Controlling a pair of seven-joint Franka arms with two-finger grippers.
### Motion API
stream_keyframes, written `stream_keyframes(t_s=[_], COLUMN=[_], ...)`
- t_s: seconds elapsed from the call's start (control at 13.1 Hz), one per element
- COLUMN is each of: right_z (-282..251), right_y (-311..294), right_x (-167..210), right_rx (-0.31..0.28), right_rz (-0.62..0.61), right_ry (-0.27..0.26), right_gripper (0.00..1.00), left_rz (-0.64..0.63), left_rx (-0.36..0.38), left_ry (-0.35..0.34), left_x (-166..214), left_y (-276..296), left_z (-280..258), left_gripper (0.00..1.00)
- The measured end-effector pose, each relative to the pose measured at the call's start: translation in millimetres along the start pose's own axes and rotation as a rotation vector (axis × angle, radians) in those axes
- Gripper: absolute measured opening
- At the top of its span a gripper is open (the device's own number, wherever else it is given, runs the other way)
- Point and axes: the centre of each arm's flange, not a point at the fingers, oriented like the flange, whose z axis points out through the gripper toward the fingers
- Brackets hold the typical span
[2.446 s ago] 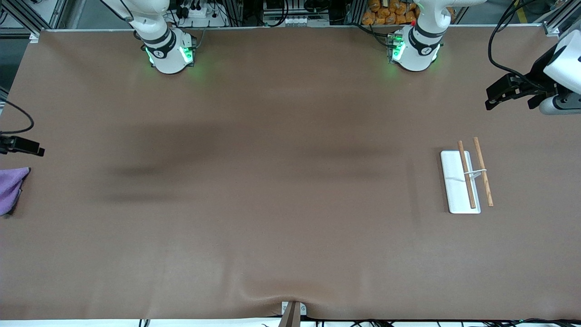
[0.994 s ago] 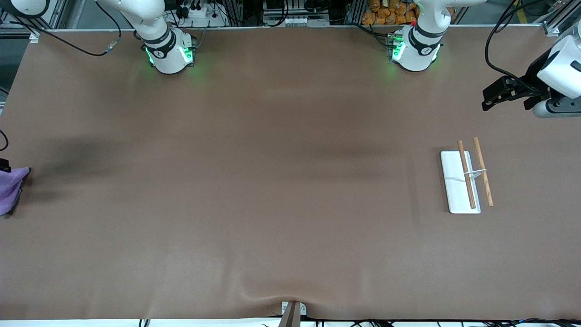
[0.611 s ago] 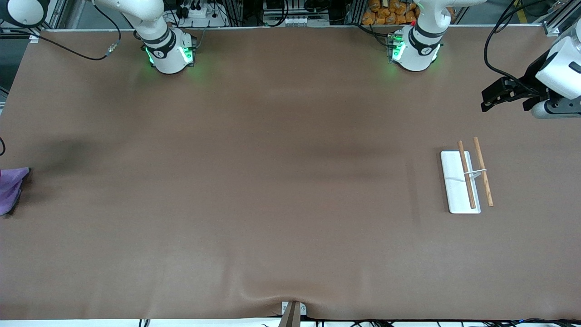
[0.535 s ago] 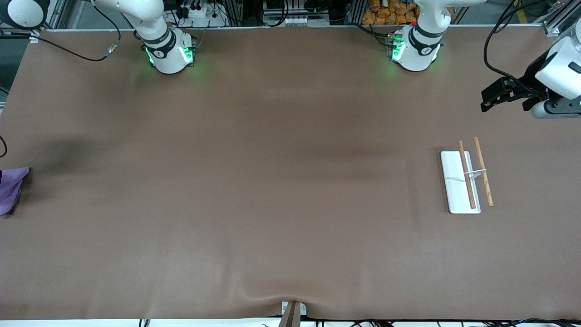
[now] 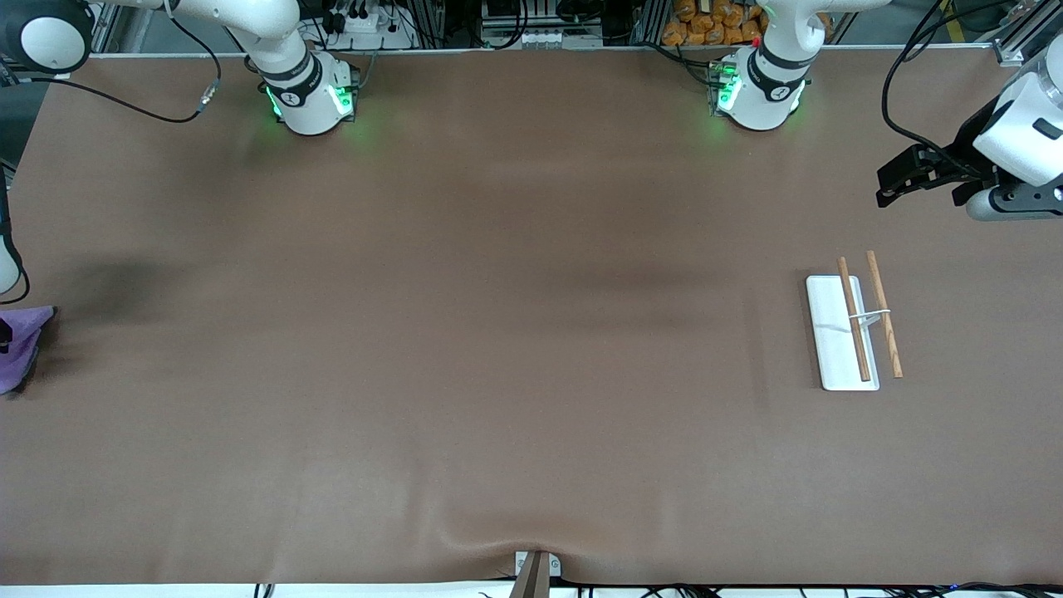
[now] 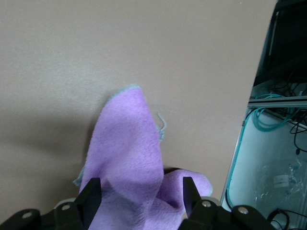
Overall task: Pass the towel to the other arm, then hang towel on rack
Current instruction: 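Close the right gripper on the lavender towel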
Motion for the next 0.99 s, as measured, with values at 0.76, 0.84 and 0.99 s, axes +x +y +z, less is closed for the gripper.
stream_keyframes(t_s=[0.76, 0.84, 0.99], right_z=[3.1, 2.4, -0.5], right_y=[3.9, 4.3, 6.2], right_x=[-7.7, -7.0, -5.0], right_rx=[-0.007, -0.009, 0.002], right_rz=[0.011, 0.011, 0.011], right_ry=[0.002, 0.004, -0.005], right_gripper=[0.04, 0.02, 0.02], left_rz=[0.000, 0.000, 0.000], left_rx=[0.001, 0.001, 0.001], left_ry=[-0.006, -0.006, -0.010], left_x=[0.0, 0.0, 0.0], left_y=[0.0, 0.0, 0.0], left_z=[2.9, 3.1, 4.7], left_gripper=[1.00, 1.00, 1.00])
